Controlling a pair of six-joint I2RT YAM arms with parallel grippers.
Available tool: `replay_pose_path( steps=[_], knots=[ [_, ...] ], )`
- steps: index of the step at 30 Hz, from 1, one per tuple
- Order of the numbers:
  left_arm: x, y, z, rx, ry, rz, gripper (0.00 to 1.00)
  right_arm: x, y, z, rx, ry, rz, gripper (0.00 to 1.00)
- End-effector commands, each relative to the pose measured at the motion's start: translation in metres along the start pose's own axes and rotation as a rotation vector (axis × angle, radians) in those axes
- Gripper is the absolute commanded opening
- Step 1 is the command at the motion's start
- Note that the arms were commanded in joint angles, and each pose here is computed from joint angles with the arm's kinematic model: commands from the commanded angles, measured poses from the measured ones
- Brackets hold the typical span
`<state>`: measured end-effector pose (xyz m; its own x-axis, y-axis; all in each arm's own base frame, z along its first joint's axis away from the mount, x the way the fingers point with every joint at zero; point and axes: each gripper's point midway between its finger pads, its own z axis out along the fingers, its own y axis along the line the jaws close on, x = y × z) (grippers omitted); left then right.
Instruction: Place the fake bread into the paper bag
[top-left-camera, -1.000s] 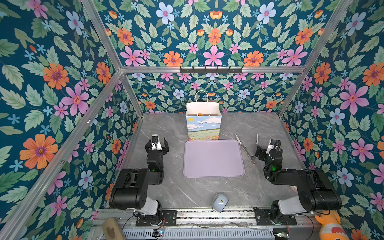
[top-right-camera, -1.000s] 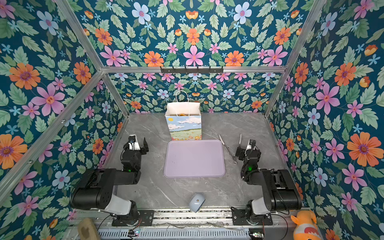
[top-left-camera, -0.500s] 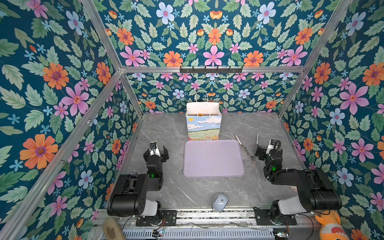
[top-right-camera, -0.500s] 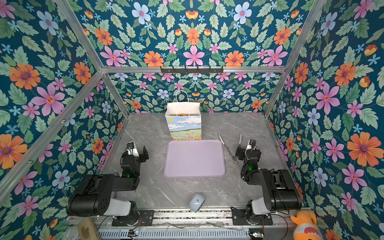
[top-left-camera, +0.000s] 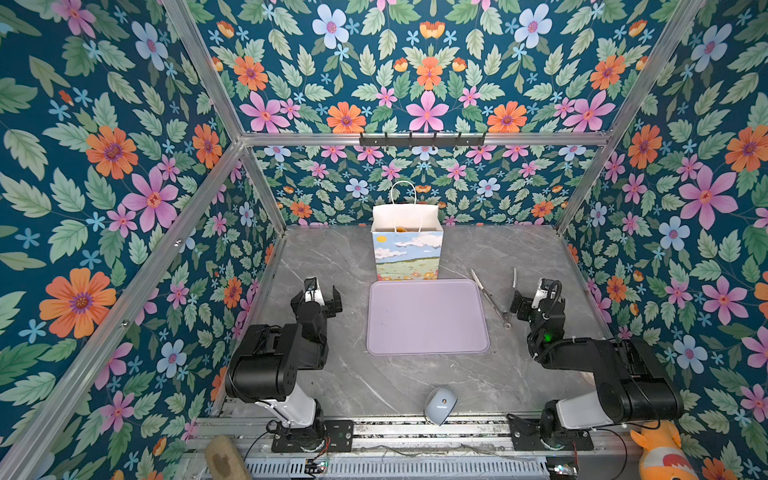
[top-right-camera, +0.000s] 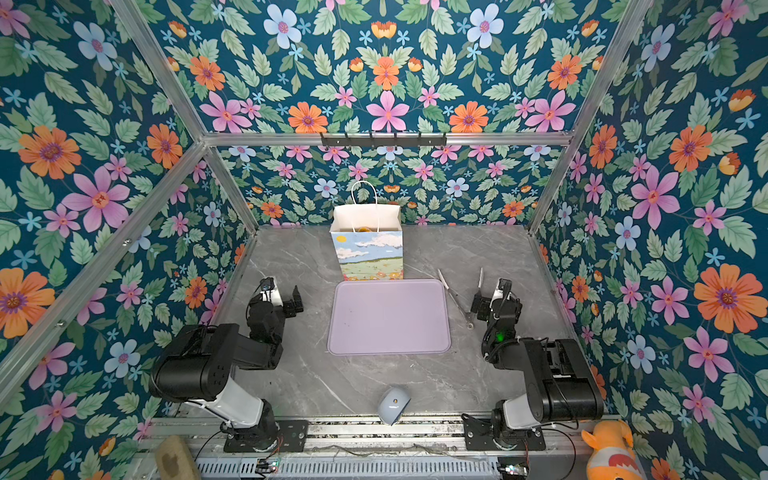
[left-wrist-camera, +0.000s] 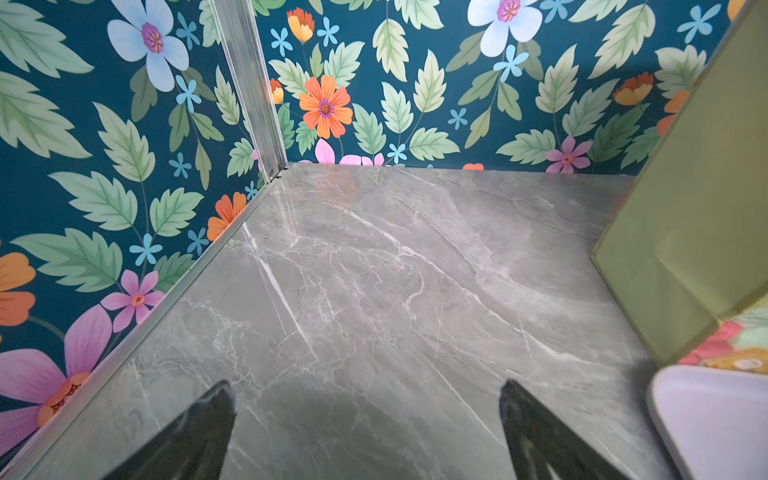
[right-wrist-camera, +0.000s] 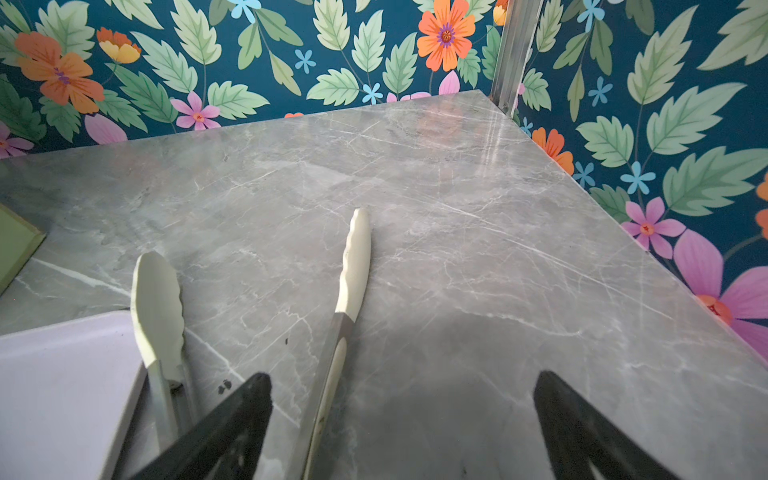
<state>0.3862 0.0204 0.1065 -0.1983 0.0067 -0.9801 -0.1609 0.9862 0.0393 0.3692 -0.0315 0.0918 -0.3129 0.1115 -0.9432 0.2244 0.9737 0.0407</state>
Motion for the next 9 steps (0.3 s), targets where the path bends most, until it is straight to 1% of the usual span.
replay_pose_path(
  steps=[1,9],
  knots=[
    [-0.004,-0.0004,0.0007,0.003,-0.014,-0.008,1.0,-0.0097,0.0022,-0.0001,-0.009,-0.039,0.001,0.99],
    [-0.0039,-0.0003,0.0008,0.003,-0.013,-0.009,1.0,-0.0094,0.0019,-0.0002,-0.008,-0.038,0.0,0.99]
  ],
)
